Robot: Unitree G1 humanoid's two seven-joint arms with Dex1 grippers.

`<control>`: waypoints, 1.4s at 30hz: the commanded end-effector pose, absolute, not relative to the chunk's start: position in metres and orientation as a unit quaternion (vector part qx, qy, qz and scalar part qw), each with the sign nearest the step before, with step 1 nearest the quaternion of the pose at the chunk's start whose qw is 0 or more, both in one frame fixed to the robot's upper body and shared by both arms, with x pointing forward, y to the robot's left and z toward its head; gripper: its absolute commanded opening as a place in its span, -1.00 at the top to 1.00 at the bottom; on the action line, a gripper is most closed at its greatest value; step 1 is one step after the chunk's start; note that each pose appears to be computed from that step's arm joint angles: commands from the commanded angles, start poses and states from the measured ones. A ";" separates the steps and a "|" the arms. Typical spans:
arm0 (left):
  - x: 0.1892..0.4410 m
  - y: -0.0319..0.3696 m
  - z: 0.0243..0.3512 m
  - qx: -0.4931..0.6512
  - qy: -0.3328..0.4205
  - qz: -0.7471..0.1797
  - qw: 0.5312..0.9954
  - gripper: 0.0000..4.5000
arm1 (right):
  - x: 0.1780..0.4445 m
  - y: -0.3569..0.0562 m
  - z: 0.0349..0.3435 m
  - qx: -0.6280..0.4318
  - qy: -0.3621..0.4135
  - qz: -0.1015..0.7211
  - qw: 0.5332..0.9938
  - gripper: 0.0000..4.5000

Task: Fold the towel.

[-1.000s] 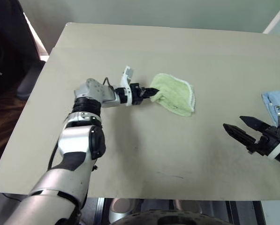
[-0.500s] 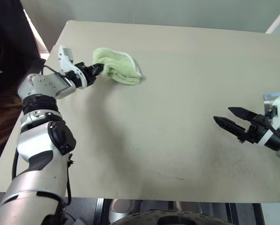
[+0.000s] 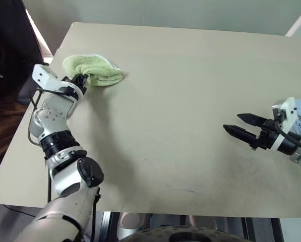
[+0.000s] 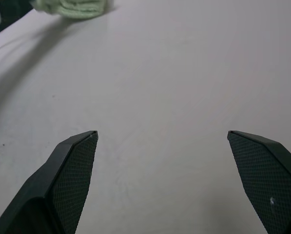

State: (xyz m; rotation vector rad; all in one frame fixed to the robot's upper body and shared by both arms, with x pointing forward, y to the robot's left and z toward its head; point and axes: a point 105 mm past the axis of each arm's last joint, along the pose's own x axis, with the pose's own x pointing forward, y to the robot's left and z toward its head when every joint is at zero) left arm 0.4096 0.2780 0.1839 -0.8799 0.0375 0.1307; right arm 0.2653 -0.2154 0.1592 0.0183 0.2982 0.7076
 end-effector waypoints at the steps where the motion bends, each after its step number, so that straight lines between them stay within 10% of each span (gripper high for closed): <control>1: 0.395 0.275 0.205 -0.442 -0.023 0.065 0.894 0.99 | 0.266 -0.213 0.166 -0.004 0.130 0.356 0.925 -1.00; 26: 0.363 0.227 0.151 -0.417 0.081 0.123 0.897 0.99 | 0.260 -0.219 0.154 -0.026 0.137 0.347 0.927 -1.00; 42: 0.347 0.203 0.158 -0.394 0.097 -0.006 0.914 -1.00 | 0.257 -0.227 0.155 -0.035 0.138 0.344 0.928 -1.00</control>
